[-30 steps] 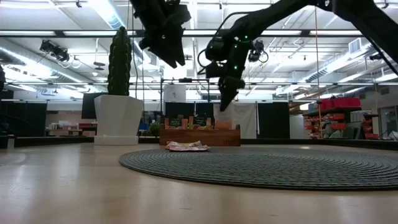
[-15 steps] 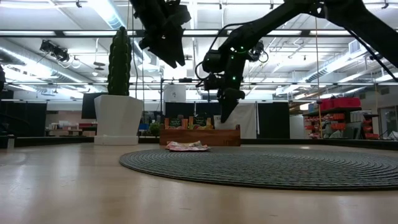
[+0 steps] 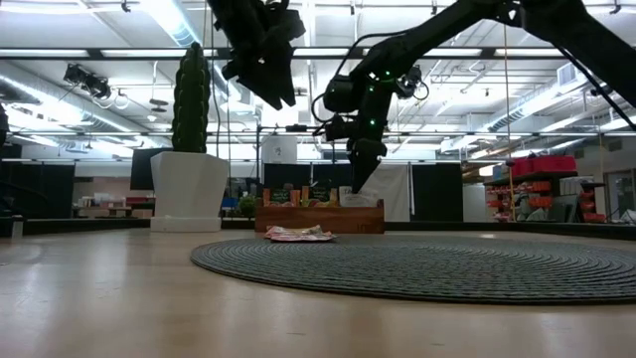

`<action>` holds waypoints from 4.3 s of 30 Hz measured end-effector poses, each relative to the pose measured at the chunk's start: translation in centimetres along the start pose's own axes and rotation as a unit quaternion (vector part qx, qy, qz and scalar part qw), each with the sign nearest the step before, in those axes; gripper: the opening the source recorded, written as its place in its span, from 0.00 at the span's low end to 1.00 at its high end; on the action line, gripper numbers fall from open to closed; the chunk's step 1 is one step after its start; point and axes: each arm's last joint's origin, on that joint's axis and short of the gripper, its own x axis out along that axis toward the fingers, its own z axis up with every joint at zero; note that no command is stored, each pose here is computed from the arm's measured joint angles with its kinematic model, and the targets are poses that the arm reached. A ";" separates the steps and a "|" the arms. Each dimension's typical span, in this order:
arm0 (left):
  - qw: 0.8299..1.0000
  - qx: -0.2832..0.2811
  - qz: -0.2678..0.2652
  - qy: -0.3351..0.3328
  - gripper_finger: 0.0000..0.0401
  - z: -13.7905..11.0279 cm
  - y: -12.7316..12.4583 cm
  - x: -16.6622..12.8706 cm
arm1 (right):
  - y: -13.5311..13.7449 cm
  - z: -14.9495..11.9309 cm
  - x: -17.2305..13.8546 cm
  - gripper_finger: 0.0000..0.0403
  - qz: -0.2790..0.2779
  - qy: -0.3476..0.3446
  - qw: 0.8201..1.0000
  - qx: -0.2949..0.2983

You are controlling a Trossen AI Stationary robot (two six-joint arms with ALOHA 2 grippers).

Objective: Pick & Place Tea
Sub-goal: Put the white tea bag into the right section of the wooden organizer, then put the yellow tea bag into the middle section of the wooden organizer

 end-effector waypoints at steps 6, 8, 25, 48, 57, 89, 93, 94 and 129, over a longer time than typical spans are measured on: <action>1.000 0.000 0.000 0.000 0.47 0.0 0.0 0.0 | -0.6 0.0 -3.3 0.49 -0.068 -0.012 0.997 0.018; 1.000 0.000 0.000 0.000 0.47 0.0 0.0 0.0 | -0.4 -0.3 -4.8 0.50 -0.069 -0.017 0.997 0.022; 0.964 0.223 -0.142 0.003 0.45 -1.5 -0.7 1.9 | 9.3 -6.5 -17.0 0.43 0.205 -0.218 0.953 0.045; 0.931 0.237 -0.244 0.131 0.50 -3.9 2.0 12.9 | 17.6 -10.1 -10.2 0.42 0.223 -0.253 0.937 0.090; 0.923 0.242 -0.245 0.173 0.51 -5.7 1.5 15.7 | 17.5 -9.4 -10.5 0.42 0.219 -0.286 0.927 0.103; 0.931 0.220 -0.211 0.201 0.04 -6.0 1.8 15.6 | 17.3 -9.1 -10.6 0.42 0.191 -0.298 0.928 0.119; 0.939 0.210 -0.200 0.184 0.03 -5.1 2.1 14.1 | 17.2 -9.0 -10.7 0.42 0.190 -0.302 0.927 0.119; 0.940 0.210 -0.196 0.182 0.03 -4.9 2.2 13.7 | 17.2 -9.0 -10.7 0.42 0.189 -0.304 0.926 0.118; 0.986 0.081 -0.141 -0.022 0.02 0.0 -0.7 6.6 | 12.7 -5.5 -7.5 0.42 0.253 -0.272 0.869 0.328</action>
